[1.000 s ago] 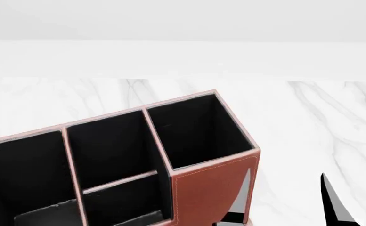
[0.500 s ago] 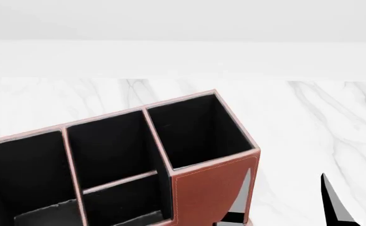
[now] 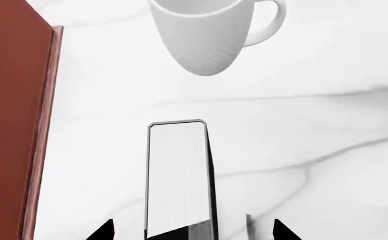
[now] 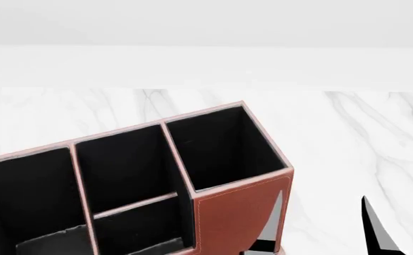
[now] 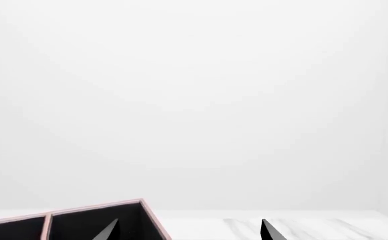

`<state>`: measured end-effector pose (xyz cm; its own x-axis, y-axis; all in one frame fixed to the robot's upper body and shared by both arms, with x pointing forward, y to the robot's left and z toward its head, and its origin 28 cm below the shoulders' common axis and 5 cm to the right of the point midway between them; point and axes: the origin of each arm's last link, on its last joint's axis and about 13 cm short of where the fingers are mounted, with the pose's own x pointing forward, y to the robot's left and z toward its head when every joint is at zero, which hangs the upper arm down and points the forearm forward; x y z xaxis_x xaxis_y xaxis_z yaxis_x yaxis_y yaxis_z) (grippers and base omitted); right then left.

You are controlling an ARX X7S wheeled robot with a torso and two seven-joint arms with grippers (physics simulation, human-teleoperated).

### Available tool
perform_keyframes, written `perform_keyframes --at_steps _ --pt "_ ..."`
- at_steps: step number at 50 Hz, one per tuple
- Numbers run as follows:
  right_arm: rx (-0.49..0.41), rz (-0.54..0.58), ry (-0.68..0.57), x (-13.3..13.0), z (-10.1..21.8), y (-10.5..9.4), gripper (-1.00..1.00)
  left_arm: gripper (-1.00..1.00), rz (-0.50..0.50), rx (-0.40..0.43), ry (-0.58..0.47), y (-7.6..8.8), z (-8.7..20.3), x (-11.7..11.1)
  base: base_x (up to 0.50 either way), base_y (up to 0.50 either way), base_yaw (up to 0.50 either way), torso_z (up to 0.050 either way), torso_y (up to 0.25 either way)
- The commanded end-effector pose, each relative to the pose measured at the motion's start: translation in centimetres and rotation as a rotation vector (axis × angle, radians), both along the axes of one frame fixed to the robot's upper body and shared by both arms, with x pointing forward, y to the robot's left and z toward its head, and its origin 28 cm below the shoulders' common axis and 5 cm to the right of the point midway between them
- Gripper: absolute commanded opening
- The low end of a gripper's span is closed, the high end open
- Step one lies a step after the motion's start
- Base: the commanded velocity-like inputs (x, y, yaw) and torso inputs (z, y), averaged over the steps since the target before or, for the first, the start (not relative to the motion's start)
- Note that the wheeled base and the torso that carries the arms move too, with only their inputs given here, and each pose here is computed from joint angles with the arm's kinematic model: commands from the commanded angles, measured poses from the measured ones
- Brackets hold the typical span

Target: Pick up the book and place it in the front compartment of the caddy.

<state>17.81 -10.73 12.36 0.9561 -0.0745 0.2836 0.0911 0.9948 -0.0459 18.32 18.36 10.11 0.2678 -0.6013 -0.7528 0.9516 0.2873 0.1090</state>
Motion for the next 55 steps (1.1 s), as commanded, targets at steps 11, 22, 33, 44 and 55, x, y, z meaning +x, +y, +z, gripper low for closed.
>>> perform_keyframes --at_steps 11,22,33,44,55 --pt "0.011 0.005 -0.02 0.1 0.1 -0.1 1.0 -1.0 -0.026 -0.05 0.011 -0.4 0.0 0.6 0.0 0.0 0.0 0.0 0.0" --pt "0.012 0.006 -0.023 0.1 0.2 -0.1 1.0 -1.0 -0.039 -0.045 -0.011 -0.2 0.8 1.0 0.0 0.0 0.0 0.0 0.0" --pt "0.013 0.007 -0.019 0.1 0.1 -0.1 1.0 -1.0 -0.046 -0.072 -0.067 0.1 3.2 1.7 0.0 0.0 0.0 0.0 0.0" --pt "0.011 0.011 -0.016 0.1 0.0 0.0 1.0 -1.0 -0.026 -0.11 -0.16 0.9 8.4 3.3 0.0 0.0 0.0 0.0 0.0" --pt "0.011 0.013 -0.016 0.2 0.0 0.0 1.0 -1.0 -0.027 -0.129 -0.223 0.8 13.5 4.9 0.0 0.0 0.0 0.0 0.001"
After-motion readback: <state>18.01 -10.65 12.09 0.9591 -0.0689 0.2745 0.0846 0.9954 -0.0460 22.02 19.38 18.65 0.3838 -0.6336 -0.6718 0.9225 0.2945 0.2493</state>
